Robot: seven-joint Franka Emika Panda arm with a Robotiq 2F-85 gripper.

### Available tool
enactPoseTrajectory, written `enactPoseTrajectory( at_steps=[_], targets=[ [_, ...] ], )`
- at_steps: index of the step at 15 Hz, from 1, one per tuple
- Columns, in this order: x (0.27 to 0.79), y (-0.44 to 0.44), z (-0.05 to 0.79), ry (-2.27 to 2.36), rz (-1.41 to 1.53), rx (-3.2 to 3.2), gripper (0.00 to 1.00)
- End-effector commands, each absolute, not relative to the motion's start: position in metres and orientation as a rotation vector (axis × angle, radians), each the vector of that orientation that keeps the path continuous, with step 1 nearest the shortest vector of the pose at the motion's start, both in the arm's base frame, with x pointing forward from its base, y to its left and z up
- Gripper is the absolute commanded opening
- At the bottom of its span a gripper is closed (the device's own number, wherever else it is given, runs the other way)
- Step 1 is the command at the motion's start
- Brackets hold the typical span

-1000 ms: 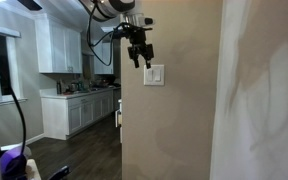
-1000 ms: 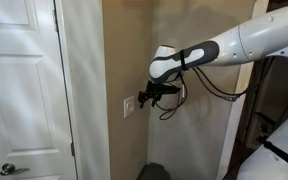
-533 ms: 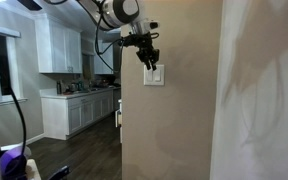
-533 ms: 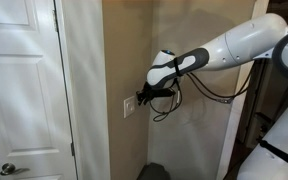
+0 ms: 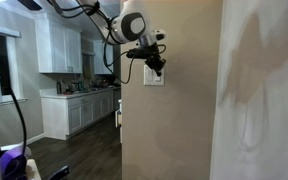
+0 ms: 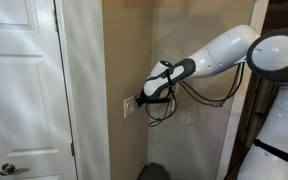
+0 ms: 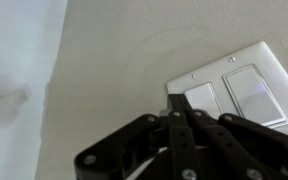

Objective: Turn off the light

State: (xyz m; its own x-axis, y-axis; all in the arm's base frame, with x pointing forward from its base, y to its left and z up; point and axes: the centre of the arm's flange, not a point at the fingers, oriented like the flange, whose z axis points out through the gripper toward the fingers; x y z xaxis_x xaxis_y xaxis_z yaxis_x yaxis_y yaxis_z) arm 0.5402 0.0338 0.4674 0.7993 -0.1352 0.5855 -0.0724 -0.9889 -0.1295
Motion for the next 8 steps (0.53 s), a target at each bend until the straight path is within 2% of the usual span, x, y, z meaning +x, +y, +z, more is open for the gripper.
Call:
enactPoseTrajectory(
  at_steps=[1,8],
  targets=[
    [0.546,0.035,0.455,0.131,-0.999,-2.833,0.0],
    [0.552,0.051,0.438,0.089,-0.961,-2.808,0.0]
  ],
)
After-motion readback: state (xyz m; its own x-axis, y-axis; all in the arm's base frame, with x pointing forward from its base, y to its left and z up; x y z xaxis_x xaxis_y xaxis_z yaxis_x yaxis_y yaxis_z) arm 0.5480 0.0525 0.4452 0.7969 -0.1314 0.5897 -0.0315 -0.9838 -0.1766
